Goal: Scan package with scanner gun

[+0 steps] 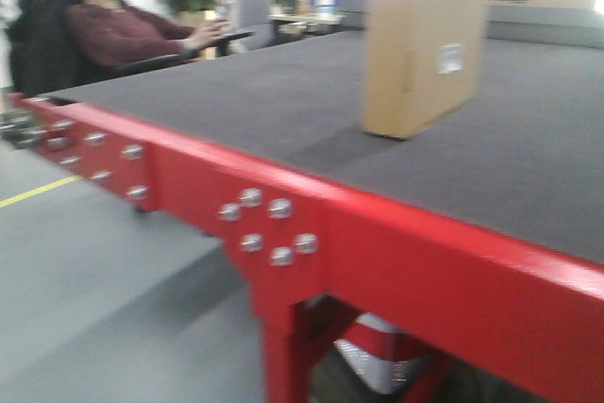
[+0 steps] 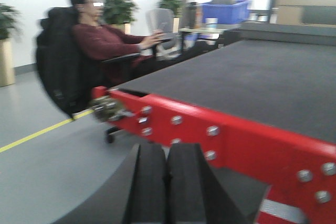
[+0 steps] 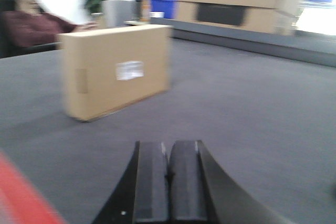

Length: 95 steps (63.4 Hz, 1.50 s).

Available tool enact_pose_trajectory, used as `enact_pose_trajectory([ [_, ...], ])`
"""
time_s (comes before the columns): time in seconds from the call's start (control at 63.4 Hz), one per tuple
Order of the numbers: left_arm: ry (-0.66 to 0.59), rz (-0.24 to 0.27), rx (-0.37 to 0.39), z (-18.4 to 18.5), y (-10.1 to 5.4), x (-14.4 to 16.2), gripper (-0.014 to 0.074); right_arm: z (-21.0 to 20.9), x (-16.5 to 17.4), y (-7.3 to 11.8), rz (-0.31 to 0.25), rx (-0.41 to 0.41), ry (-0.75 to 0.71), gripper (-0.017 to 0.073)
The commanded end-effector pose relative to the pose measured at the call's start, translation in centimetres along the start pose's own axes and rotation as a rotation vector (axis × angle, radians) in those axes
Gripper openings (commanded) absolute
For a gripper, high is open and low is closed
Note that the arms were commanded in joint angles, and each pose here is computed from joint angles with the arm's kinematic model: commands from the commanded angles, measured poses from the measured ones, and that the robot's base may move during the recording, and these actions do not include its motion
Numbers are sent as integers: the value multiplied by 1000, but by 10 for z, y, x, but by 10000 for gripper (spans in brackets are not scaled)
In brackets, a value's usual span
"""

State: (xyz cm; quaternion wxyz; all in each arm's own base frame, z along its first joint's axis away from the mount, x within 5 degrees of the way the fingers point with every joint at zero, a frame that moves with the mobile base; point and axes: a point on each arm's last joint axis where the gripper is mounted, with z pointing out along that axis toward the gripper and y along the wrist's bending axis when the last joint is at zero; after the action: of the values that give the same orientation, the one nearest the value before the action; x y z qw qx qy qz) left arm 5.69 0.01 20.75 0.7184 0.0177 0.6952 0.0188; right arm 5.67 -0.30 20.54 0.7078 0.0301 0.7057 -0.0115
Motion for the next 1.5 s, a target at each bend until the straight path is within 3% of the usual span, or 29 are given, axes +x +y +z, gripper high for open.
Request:
enact_pose_trajectory([
  [0.0, -20, -4, 6, 0, 0, -3, -111, 0, -3, 0, -9, 5, -33, -154],
  [1.482, -20, -4, 6, 0, 0, -3, -111, 0, -3, 0, -9, 1, -33, -154],
])
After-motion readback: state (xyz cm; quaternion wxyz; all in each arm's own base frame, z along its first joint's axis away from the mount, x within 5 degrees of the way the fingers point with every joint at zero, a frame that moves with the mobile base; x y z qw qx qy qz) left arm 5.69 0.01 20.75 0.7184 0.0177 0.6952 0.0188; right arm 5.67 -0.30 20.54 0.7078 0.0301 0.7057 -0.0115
